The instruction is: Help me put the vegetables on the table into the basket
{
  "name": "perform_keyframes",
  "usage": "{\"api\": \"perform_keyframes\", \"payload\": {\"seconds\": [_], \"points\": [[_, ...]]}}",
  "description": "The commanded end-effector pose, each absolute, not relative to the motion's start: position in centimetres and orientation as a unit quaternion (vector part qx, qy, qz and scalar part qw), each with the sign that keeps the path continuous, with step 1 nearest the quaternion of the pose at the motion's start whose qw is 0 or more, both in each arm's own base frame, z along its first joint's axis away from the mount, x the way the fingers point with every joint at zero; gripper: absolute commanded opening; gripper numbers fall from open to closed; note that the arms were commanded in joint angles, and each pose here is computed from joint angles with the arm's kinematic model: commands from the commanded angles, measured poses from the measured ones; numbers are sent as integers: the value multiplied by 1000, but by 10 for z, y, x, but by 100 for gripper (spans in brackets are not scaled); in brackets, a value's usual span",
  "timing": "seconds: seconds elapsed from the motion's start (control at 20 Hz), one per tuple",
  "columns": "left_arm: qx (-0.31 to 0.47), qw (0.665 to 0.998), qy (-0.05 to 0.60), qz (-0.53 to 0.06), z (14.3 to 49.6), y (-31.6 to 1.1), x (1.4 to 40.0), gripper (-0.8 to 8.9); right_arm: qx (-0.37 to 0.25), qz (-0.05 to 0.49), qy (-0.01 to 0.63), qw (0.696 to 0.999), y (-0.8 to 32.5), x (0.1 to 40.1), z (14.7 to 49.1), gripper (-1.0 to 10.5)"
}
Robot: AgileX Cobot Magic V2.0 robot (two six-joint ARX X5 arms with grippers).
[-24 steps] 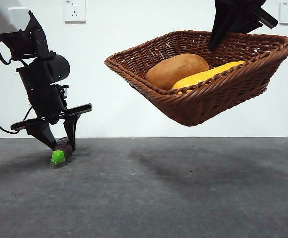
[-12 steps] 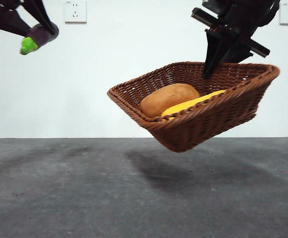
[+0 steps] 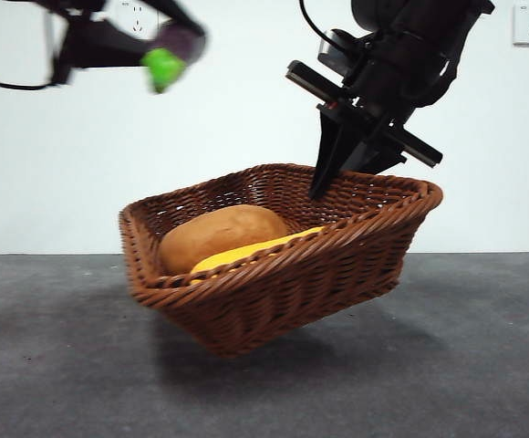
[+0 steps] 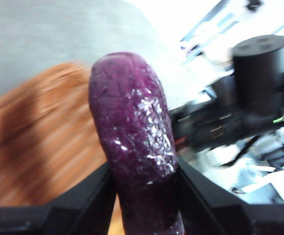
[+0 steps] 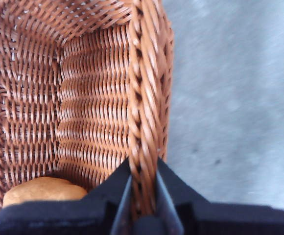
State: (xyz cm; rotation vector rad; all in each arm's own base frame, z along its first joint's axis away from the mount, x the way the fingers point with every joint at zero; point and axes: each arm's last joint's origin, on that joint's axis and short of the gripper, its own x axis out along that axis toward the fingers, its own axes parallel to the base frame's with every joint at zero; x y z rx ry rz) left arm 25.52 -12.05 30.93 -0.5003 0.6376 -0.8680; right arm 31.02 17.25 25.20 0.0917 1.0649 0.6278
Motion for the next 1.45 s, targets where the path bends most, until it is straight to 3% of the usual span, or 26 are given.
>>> {"api": "perform_keyframes", "payload": {"seconds": [0.05, 0.4, 0.6, 0.65, 0.75, 0.8, 1.15, 1.45], "points": [[-283, 805, 332, -402, 291, -140, 268, -8, 63, 305, 497, 810, 179, 309, 252, -12], [-342, 775, 408, -340, 233, -168, 299, -8, 68, 308, 501, 806, 182, 307, 252, -12], [-351, 781, 420, -302, 221, -171, 302, 1, 66, 311, 497, 807, 182, 308, 252, -12], [-350, 781, 420, -302, 221, -171, 302, 40, 67, 311, 495, 808, 182, 308, 252, -12], [-349, 779, 421, -308, 221, -172, 302, 344, 70, 319, 494, 806, 183, 308, 253, -12], [-345, 776, 422, -316, 222, -172, 302, 377, 69, 321, 493, 806, 184, 307, 253, -12], [-347, 752, 416, -376, 240, -174, 300, 377, 62, 323, 493, 805, 184, 307, 253, -12], [-271, 790, 402, -374, 285, -135, 275, 374, 67, 324, 487, 809, 180, 310, 256, -12]]}}
